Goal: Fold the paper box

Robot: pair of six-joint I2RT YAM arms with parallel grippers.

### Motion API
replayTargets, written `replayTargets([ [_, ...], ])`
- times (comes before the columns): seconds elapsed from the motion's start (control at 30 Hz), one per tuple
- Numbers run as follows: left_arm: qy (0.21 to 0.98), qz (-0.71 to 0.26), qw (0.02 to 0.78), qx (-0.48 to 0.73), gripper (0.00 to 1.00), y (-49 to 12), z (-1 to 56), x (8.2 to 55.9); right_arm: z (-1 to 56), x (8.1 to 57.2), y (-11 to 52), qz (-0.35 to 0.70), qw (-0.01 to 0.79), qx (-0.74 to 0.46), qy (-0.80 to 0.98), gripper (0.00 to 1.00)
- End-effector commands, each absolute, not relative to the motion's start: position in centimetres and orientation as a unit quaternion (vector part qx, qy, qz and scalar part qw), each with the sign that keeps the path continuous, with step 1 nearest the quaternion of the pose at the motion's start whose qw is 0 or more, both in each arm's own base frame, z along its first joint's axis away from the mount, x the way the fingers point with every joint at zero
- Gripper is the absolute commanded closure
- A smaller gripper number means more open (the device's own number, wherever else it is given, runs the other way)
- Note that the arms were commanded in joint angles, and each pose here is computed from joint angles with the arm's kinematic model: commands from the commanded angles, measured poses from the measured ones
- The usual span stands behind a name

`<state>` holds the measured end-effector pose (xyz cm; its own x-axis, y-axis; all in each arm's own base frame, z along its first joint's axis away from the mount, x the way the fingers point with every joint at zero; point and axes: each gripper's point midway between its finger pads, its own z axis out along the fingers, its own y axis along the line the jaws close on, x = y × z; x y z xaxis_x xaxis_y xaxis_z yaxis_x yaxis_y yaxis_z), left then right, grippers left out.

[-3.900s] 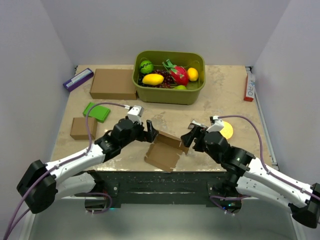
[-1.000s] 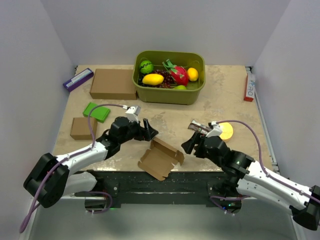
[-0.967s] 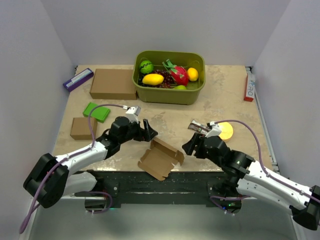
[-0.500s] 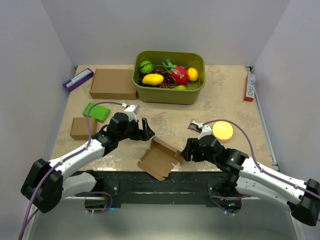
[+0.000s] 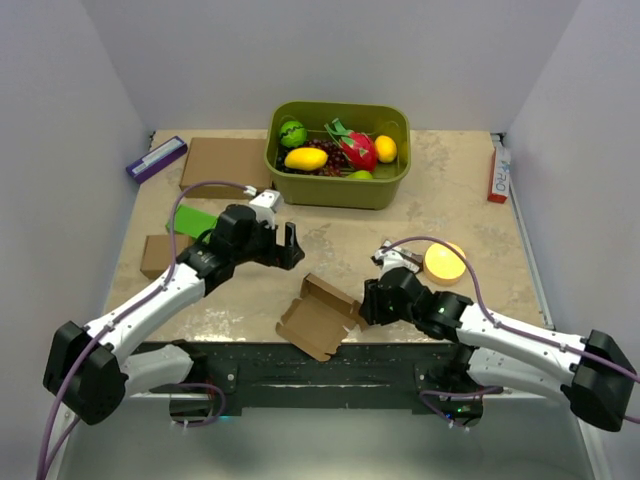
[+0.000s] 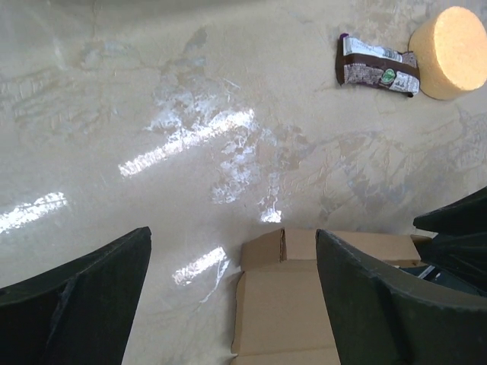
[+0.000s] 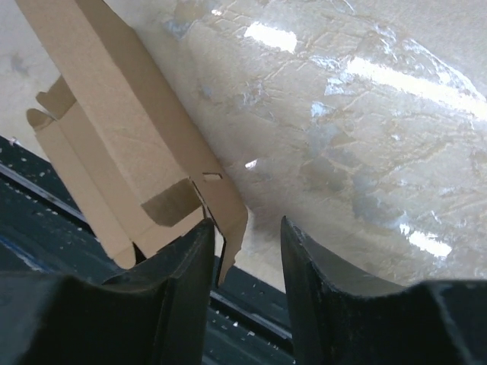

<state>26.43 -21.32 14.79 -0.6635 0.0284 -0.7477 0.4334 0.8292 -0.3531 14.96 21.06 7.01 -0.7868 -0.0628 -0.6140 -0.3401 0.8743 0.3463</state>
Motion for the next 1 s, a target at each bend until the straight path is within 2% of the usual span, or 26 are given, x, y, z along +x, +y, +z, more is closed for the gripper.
replayTargets([
  [0.0, 0.862, -0.238, 0.417, 0.16, 0.07, -21.1, 16.9, 28.1, 9.6, 16.6, 23.9, 0.258, 0.344, -0.145, 0.891, 0.67],
  [0.03, 0.863, -0.228, 0.422, 0.158, 0.06, -20.8, 16.9, 28.5, 9.2, 16.7, 24.1, 0.252, 0.341, -0.152, 0.893, 0.75],
  [0.17, 0.859, -0.214, 0.437, 0.158, 0.06, -20.0, 17.6, 29.8, 9.1, 18.0, 23.9, 0.208, 0.351, -0.181, 0.895, 0.92],
  [0.3, 0.851, -0.245, 0.439, 0.151, 0.06, -20.1, 17.8, 30.3, 10.8, 20.2, 23.9, 0.162, 0.393, -0.228, 0.876, 1.0],
  [0.47, 0.86, -0.289, 0.394, 0.146, 0.06, -21.0, 15.8, 30.1, 11.2, 22.8, 25.1, 0.112, 0.412, -0.276, 0.861, 1.0],
  [0.6, 0.849, -0.325, 0.395, 0.131, 0.06, -21.8, 16.7, 31.8, 10.5, 24.7, 26.1, 0.078, 0.423, -0.304, 0.85, 1.0],
  [0.73, 0.855, -0.305, 0.399, 0.128, 0.07, -21.8, 16.7, 34.1, 9.6, 25.4, 26.3, 0.054, 0.414, -0.319, 0.851, 1.0],
  [0.87, 0.875, -0.288, 0.37, 0.122, 0.1, -21.4, 13.3, 34.6, 9.8, 25.1, 26.2, 0.061, 0.415, -0.324, 0.848, 1.0],
  [0.97, 0.871, -0.29, 0.376, 0.124, 0.13, -21.4, 12.9, 34.9, 10.1, 24.9, 26.2, 0.07, 0.419, -0.326, 0.845, 1.0],
])
